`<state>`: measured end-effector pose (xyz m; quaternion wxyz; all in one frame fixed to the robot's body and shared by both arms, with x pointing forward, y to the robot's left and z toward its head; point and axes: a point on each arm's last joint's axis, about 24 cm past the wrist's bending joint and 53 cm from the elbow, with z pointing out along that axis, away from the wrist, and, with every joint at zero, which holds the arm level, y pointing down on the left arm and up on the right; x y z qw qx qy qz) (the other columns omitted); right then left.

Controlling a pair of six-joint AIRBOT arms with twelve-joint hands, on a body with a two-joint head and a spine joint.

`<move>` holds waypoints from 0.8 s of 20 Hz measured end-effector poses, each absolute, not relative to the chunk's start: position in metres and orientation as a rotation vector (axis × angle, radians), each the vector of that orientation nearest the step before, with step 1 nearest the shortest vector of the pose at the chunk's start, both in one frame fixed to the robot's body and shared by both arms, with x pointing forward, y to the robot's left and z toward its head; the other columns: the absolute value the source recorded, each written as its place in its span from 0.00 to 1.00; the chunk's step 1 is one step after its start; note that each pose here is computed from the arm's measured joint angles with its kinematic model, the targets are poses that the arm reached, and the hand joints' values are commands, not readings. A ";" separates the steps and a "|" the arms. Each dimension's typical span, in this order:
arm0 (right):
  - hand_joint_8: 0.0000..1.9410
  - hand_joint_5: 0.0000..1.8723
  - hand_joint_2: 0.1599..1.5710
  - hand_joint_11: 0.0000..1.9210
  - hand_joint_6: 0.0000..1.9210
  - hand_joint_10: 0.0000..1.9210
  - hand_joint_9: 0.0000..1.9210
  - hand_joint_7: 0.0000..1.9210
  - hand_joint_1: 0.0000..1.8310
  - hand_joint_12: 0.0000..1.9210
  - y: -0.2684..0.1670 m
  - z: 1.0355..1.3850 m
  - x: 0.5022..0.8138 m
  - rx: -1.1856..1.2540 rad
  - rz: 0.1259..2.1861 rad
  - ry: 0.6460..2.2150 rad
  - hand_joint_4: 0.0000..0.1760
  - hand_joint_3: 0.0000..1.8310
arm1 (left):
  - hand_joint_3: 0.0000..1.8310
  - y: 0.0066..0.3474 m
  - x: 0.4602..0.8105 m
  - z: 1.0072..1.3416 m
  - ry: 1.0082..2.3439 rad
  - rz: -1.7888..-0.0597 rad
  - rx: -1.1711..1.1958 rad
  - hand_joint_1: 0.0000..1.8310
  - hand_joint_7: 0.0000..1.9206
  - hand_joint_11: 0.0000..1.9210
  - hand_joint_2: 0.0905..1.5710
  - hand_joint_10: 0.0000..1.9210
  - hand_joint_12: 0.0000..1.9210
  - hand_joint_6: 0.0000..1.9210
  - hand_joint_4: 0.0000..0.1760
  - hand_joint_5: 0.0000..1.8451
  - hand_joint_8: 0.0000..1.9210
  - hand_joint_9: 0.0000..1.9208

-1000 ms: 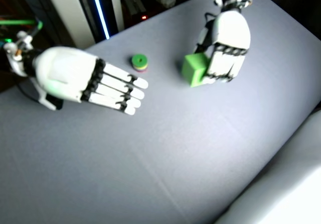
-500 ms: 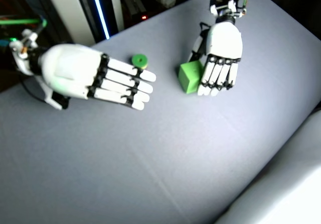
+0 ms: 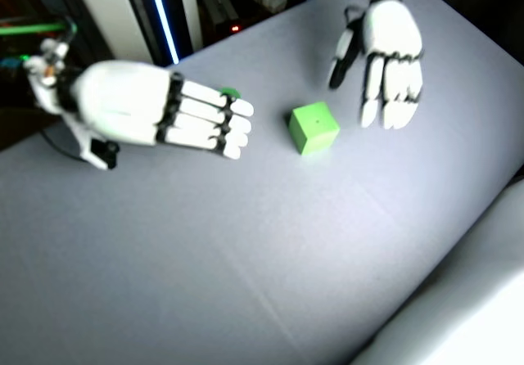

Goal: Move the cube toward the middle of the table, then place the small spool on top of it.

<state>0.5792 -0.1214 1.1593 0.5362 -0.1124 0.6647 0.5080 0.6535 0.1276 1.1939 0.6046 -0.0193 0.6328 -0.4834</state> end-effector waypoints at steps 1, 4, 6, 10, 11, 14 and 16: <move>0.00 0.20 0.73 0.00 0.00 0.00 0.22 0.21 0.42 0.60 -0.114 1.156 0.574 -0.304 1.220 1.602 0.00 0.00 | 0.00 0.136 0.642 1.198 1.446 -1.119 -0.040 0.38 0.01 0.00 0.61 0.00 0.06 0.00 1.00 0.07 0.00 0.00; 0.00 0.22 0.66 0.06 0.00 0.00 0.25 0.21 0.47 0.59 -0.097 1.142 0.565 -0.397 1.224 1.671 0.07 0.00 | 0.00 0.154 0.617 1.209 1.407 -1.121 -0.026 0.46 0.06 0.00 0.58 0.00 0.10 0.00 0.54 0.11 0.00 0.03; 0.00 0.24 0.62 0.11 0.00 0.00 0.27 0.20 0.51 0.57 -0.093 1.136 0.563 -0.419 1.222 1.690 0.06 0.00 | 0.00 0.157 0.613 1.218 1.371 -1.129 -0.023 0.45 0.08 0.00 0.58 0.00 0.22 0.00 0.58 0.11 0.00 0.06; 0.00 0.25 0.58 0.16 0.00 0.01 0.28 0.22 0.51 0.53 -0.073 1.122 0.559 -0.517 1.205 1.738 0.10 0.00 | 0.00 0.167 0.594 1.216 1.375 -1.127 -0.030 0.47 0.06 0.00 0.60 0.00 0.19 0.00 0.60 0.12 0.00 0.05; 0.00 0.25 0.58 0.16 0.00 0.01 0.28 0.22 0.51 0.53 -0.071 1.121 0.559 -0.523 1.203 1.742 0.10 0.00 | 0.00 0.168 0.593 1.216 1.374 -1.125 -0.028 0.47 0.06 0.00 0.60 0.00 0.19 0.00 0.60 0.12 0.00 0.05; 0.00 0.24 0.58 0.11 0.00 0.00 0.26 0.21 0.52 0.53 -0.051 1.114 0.552 -0.605 1.206 1.740 0.15 0.00 | 0.00 0.183 0.588 1.216 1.375 -1.096 -0.053 0.46 0.08 0.00 0.59 0.00 0.31 0.00 0.42 0.14 0.00 0.09; 0.00 0.25 0.57 0.11 0.00 0.00 0.26 0.21 0.53 0.51 -0.041 1.109 0.552 -0.630 1.204 1.747 0.05 0.00 | 0.00 0.193 0.590 1.219 1.357 -1.081 -0.081 0.47 0.08 0.00 0.58 0.00 0.31 0.00 0.34 0.15 0.00 0.09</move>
